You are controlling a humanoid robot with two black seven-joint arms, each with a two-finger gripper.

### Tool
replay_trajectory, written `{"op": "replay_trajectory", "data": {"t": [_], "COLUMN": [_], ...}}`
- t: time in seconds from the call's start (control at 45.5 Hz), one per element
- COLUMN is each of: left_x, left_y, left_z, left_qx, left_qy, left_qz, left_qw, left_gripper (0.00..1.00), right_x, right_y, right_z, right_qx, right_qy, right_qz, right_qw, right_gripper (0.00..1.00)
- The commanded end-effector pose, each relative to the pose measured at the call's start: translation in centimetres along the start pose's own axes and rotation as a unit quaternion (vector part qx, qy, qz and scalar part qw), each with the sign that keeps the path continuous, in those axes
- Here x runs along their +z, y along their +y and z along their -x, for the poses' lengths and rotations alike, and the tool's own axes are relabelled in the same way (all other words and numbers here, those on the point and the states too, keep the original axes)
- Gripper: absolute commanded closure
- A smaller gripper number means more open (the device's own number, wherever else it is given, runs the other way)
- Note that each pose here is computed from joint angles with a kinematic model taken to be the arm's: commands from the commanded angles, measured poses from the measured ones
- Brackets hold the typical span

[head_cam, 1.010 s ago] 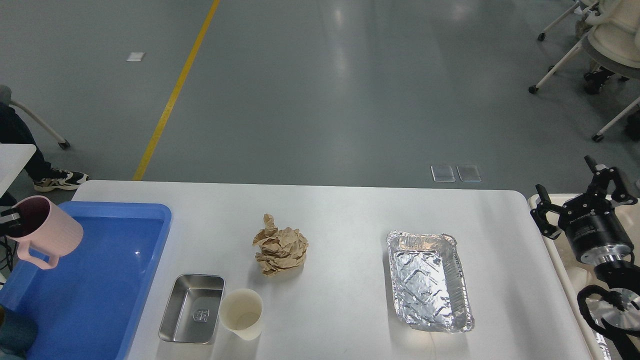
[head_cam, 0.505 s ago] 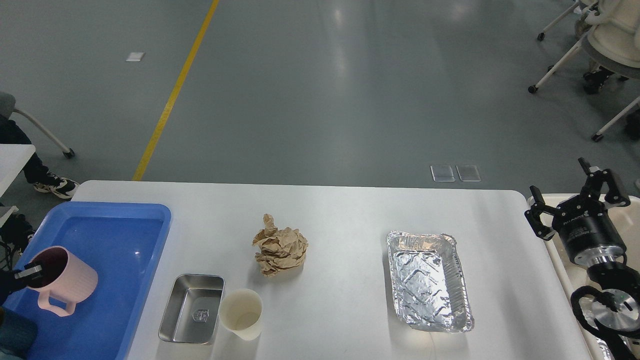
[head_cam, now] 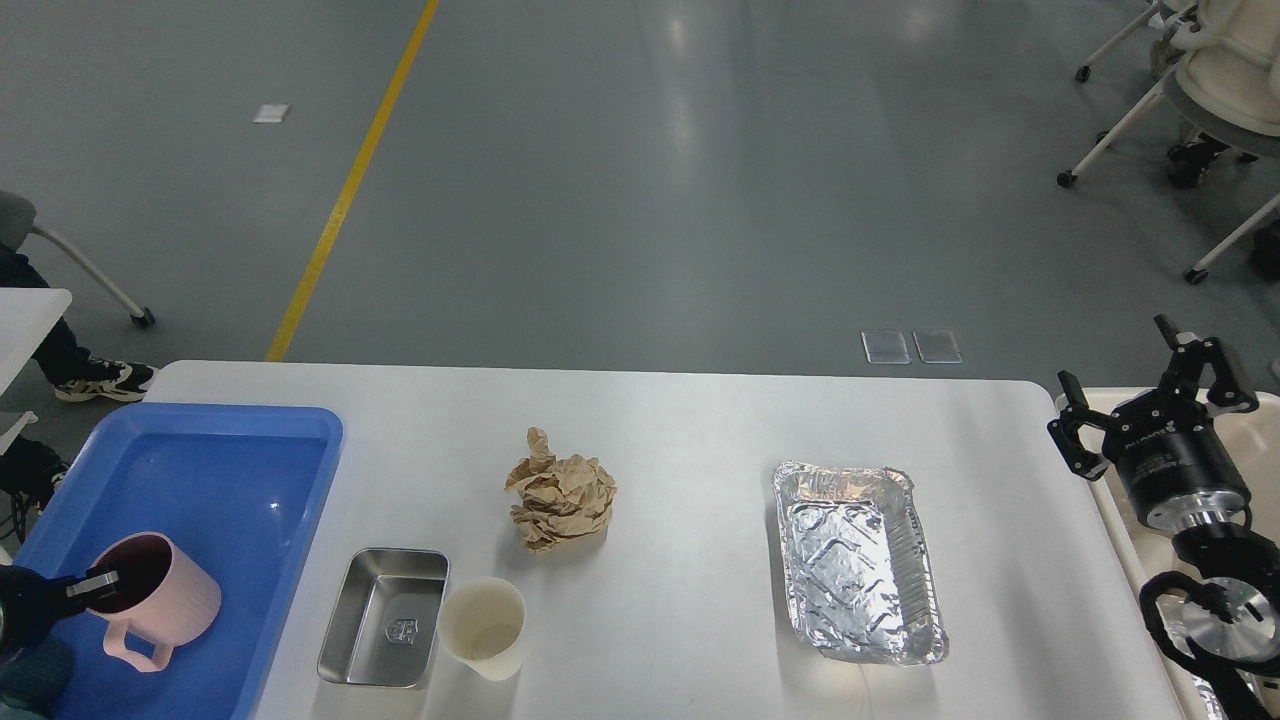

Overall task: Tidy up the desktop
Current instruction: 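Lift the pink mug with the left gripper and lower it into the blue bin, then move the left gripper to the small steel tray and grasp its edge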

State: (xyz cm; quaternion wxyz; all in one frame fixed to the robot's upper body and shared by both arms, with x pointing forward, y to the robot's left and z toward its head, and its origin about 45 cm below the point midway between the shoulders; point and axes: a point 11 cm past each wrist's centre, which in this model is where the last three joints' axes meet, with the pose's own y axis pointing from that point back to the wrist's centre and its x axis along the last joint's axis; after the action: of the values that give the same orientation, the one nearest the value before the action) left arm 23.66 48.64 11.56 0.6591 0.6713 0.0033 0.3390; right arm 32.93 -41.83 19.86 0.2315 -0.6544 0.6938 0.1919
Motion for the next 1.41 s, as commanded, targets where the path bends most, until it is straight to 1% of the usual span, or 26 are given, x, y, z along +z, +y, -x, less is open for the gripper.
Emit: {"op": "replay_trajectory", "data": {"t": [0.0,0.198,0.329,0.439,0.505,0.637,0.768,0.878,1.032,1.23,1.383], "left_x": [0.0,0.9,1.7,2.7,3.4,4.7,5.7,7.8,11.2,12.3,12.9], "left_y": [0.2,0.9,2.3,4.3,6.1,9.1,11.6,12.4,13.2,12.5,12.4], "left_z": [-0.2,-0.1,-0.9,-2.6,-4.5,-7.4,-9.0,-8.6,-6.2,-5.5,-5.6], "left_qx": [0.001,-0.003,0.003,0.023,0.046,0.063,0.091,0.094,0.087,0.084,0.103], "left_qy": [0.001,-0.004,-0.011,-0.015,-0.019,-0.036,-0.047,-0.059,-0.073,-0.064,-0.055], "left_qz": [0.001,0.019,0.04,0.063,0.076,0.098,0.118,0.157,0.222,0.242,0.258], "left_qw": [1.0,1.0,0.999,0.998,0.996,0.993,0.988,0.981,0.968,0.965,0.959], "left_gripper": [0.31,0.25,0.2,0.17,0.15,0.15,0.15,0.16,0.16,0.16,0.16], "right_x": [0.0,0.0,-0.1,-0.1,-0.1,-0.1,-0.1,-0.1,-0.1,-0.1,-0.1], "right_y": [0.0,0.0,-0.1,-0.2,-0.2,-0.2,-0.2,-0.2,-0.2,-0.2,-0.1], "right_z": [0.0,0.0,0.1,0.2,0.2,0.2,0.2,0.2,0.1,0.1,0.0], "right_qx": [-0.001,0.0,-0.001,-0.002,-0.002,-0.002,-0.002,-0.002,-0.001,-0.001,0.003], "right_qy": [0.0,0.0,0.0,0.0,0.0,0.0,0.0,0.001,0.001,0.002,0.003], "right_qz": [0.0,0.0,-0.001,-0.002,-0.001,-0.001,-0.001,-0.001,-0.001,-0.001,0.0], "right_qw": [1.0,1.0,1.0,1.0,1.0,1.0,1.0,1.0,1.0,1.0,1.0], "right_gripper": [0.0,0.0,0.0,0.0,0.0,0.0,0.0,0.0,0.0,0.0,0.0]}}
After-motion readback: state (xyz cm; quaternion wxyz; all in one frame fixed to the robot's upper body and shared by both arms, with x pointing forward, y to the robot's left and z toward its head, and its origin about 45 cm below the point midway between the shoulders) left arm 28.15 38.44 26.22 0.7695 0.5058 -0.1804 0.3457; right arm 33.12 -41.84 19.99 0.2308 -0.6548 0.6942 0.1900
